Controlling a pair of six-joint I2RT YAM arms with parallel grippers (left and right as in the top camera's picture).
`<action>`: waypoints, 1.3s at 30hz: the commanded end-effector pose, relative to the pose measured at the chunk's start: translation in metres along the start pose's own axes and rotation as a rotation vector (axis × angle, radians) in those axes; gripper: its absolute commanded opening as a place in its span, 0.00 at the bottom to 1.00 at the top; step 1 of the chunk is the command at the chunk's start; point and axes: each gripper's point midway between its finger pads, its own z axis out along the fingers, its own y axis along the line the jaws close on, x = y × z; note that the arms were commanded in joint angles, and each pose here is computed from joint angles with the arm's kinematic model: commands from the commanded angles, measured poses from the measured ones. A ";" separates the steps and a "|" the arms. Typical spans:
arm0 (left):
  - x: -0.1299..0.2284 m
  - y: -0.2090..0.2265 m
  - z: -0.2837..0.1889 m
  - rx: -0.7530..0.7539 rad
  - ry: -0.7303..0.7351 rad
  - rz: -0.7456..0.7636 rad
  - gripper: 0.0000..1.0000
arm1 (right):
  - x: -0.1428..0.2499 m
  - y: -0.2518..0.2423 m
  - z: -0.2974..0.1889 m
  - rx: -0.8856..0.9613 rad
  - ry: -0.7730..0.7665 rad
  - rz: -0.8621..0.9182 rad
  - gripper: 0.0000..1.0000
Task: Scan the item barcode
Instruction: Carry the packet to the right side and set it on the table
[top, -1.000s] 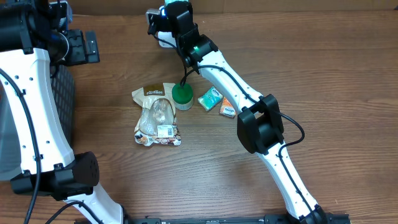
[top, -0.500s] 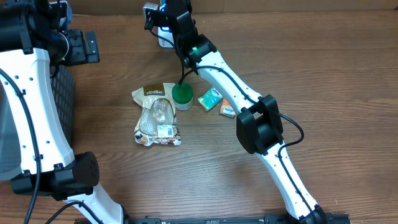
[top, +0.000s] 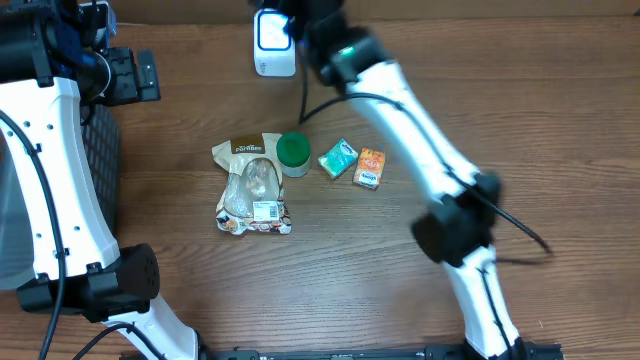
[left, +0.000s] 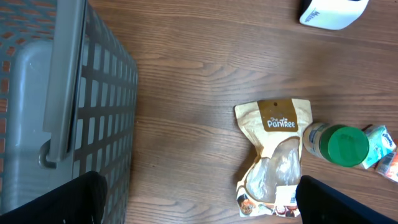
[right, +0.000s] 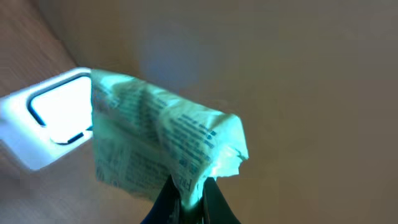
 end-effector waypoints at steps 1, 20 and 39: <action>0.000 0.002 0.001 -0.007 0.001 0.017 0.99 | -0.020 -0.069 -0.090 0.010 -0.084 0.524 0.04; 0.000 0.002 0.001 -0.007 0.001 0.017 1.00 | 0.229 -0.077 -0.128 -0.280 0.678 1.270 0.04; 0.000 0.002 0.001 -0.007 0.001 0.017 1.00 | 0.398 -0.005 -0.069 -0.271 0.916 1.476 0.04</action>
